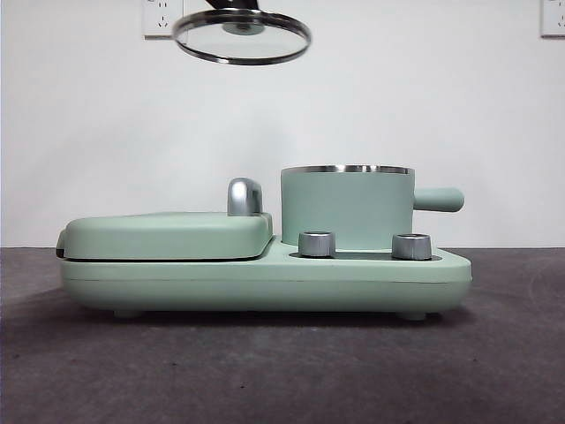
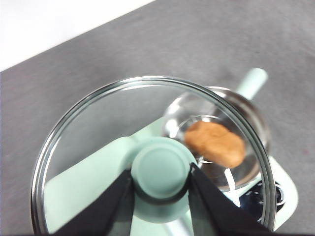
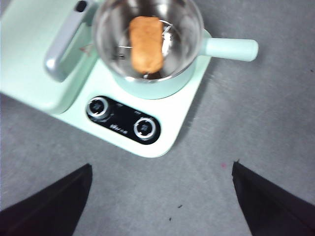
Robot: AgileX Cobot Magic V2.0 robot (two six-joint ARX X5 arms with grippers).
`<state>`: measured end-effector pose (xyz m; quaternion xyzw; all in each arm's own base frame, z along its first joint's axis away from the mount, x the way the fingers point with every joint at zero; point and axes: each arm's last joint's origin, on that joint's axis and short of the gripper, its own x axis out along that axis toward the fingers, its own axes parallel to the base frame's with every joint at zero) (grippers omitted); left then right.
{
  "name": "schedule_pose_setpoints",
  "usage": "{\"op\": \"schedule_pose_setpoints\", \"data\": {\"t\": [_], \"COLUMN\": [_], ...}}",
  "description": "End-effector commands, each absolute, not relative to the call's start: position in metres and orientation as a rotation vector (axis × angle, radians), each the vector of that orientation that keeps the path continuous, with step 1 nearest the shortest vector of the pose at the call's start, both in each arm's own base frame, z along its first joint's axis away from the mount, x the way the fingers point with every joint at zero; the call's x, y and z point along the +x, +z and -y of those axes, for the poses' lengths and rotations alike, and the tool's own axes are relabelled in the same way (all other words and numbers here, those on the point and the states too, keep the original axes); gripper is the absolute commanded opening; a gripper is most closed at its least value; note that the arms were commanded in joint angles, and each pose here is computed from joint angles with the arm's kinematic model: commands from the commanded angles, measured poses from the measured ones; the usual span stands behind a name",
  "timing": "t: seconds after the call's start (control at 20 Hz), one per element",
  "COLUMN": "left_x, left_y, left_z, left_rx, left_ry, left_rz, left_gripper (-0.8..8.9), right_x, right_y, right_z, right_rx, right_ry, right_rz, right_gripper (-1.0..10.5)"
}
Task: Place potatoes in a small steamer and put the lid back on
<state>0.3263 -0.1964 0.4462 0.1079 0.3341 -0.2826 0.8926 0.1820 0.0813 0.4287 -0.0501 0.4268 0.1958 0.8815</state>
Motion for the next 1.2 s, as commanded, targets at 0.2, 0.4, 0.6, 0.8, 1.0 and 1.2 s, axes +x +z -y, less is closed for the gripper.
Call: {"op": "schedule_pose_setpoints", "data": {"t": [0.2, 0.4, 0.6, 0.8, 1.0, 1.2], "left_x": [0.338, 0.347, 0.351, 0.358, 0.365, 0.367], "left_y": [0.422, 0.400, 0.387, 0.367, 0.351, 0.351], "left_z": [0.242, 0.272, 0.291, 0.307, 0.314, 0.313], "left_rx": [0.260, 0.279, 0.283, 0.289, 0.274, 0.267], "left_ry": [-0.669, -0.713, -0.740, -0.753, -0.743, -0.738], "left_rz": [-0.683, -0.679, -0.658, -0.676, -0.714, -0.704], "left_gripper": [0.14, 0.14, 0.14, 0.14, 0.14, 0.14], "right_x": [0.119, 0.093, 0.081, 0.080, 0.080, 0.080], "right_y": [0.388, 0.353, 0.331, 0.327, 0.328, 0.328], "right_z": [-0.065, -0.055, -0.049, -0.048, -0.048, -0.049], "right_rx": [-0.009, 0.071, 0.104, 0.104, 0.108, 0.109], "right_ry": [0.464, 0.485, 0.477, 0.479, 0.485, 0.488], "right_rz": [-0.731, -0.663, -0.672, -0.670, -0.659, -0.659], "right_gripper": [4.4, 4.4, 4.4, 4.4, 4.4, 4.4]}}
